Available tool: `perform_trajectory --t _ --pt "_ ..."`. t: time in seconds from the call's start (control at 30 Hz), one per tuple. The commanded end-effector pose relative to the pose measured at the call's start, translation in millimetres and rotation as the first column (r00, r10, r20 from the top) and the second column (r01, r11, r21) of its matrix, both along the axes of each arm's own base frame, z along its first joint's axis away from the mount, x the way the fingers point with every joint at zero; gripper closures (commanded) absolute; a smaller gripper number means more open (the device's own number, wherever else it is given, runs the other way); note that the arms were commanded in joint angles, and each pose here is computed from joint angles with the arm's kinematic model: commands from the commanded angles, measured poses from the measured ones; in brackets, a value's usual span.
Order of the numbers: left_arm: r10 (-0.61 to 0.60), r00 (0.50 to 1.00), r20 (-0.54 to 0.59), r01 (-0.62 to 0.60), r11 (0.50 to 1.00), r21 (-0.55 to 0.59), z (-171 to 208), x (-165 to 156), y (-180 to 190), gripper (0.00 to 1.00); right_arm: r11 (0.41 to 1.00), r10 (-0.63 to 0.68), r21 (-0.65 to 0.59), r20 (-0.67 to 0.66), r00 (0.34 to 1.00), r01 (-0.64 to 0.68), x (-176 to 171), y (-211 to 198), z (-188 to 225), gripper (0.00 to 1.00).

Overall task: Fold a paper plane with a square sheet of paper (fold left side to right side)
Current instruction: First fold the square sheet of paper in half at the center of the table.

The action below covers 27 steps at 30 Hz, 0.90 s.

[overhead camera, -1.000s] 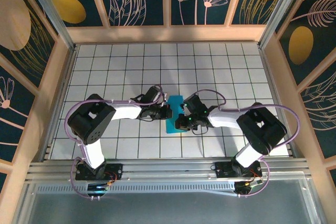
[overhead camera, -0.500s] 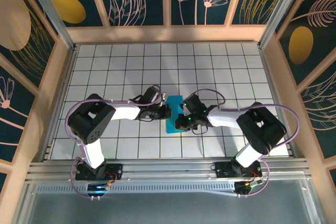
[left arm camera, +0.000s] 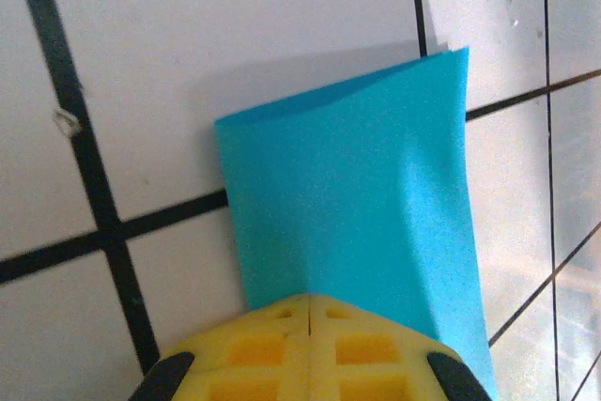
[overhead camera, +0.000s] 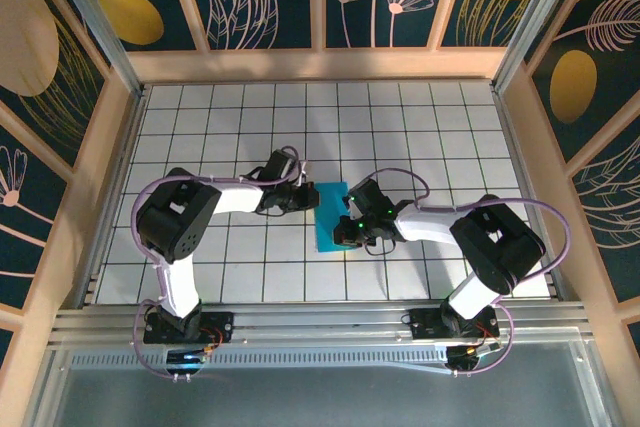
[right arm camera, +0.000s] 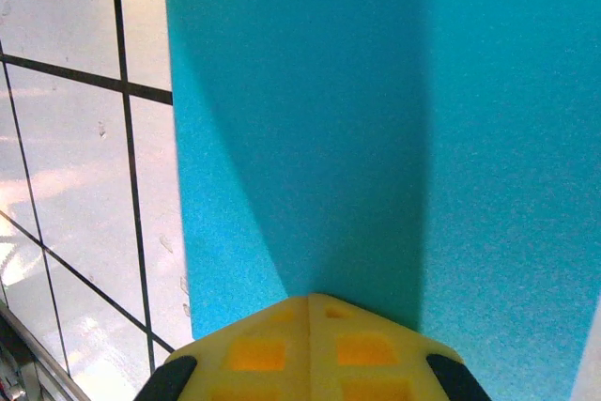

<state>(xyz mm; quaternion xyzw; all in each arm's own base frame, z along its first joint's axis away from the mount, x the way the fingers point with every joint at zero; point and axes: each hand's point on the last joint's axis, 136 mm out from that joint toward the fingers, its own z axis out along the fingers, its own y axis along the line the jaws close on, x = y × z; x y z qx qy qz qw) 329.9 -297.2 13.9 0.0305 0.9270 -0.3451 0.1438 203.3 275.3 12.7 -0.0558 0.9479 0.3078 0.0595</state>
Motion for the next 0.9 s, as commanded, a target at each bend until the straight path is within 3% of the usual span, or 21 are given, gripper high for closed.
perform_trajectory --t 0.0,0.87 --pt "0.080 0.995 0.062 -0.085 0.993 0.083 -8.4 33.9 23.2 1.00 0.967 -0.032 -0.256 -0.137 0.990 -0.004 -36.4 -53.1 -49.6 1.00" --pt "0.132 0.988 0.085 -0.140 0.987 0.084 -12.6 91.8 29.5 1.00 0.969 -0.047 -0.245 -0.142 0.989 0.011 -36.1 -51.1 -48.7 1.00"
